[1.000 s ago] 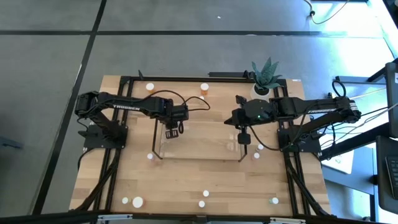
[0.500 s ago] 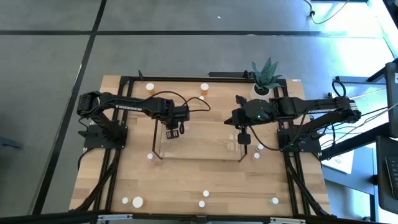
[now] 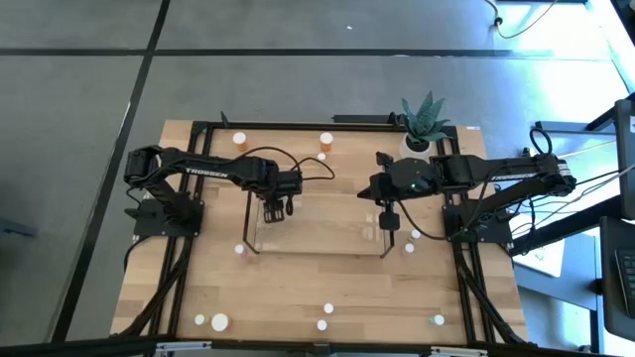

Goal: Pick and place medicine bottles onto shelf by color
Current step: Put the top left blue pill bottle on the shelf, then put the top left pink pill bottle on the shelf

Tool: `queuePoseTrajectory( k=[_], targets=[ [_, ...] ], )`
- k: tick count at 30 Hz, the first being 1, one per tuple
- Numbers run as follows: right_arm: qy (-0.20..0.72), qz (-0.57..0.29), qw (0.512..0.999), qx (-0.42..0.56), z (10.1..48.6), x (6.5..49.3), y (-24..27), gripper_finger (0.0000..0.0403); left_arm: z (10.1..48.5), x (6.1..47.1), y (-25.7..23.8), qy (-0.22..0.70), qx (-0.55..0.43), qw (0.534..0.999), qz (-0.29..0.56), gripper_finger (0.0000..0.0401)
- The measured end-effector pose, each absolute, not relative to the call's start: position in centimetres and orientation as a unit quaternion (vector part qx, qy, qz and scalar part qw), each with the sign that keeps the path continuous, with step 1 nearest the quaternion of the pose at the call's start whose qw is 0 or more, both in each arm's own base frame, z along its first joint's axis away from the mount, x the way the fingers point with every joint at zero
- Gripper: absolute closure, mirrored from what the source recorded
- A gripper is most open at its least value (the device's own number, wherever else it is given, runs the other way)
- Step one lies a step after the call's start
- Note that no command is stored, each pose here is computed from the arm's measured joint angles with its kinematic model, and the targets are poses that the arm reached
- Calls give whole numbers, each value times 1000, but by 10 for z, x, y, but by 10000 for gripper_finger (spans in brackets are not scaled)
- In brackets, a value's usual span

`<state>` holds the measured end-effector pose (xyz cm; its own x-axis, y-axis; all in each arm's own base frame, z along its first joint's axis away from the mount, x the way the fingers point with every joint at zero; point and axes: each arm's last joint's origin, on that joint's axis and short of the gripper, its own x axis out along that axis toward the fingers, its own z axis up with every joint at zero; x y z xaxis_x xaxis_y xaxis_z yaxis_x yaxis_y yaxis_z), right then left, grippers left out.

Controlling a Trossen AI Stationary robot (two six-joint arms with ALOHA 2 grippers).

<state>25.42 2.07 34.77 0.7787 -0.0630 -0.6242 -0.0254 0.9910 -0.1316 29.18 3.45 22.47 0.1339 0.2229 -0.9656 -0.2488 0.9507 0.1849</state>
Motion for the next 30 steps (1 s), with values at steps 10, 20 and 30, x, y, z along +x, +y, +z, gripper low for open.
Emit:
queuePoseTrajectory(
  k=[10,20,30],
  targets=[
    [332,-10,941,-66,348,254,21,393,227,290,35,639,-8,753,159,116],
    [328,-10,942,-66,348,255,21,393,255,290,34,638,-5,753,162,108],
    [328,-10,942,-66,348,255,21,393,307,298,2,595,24,790,146,108]
  ],
)
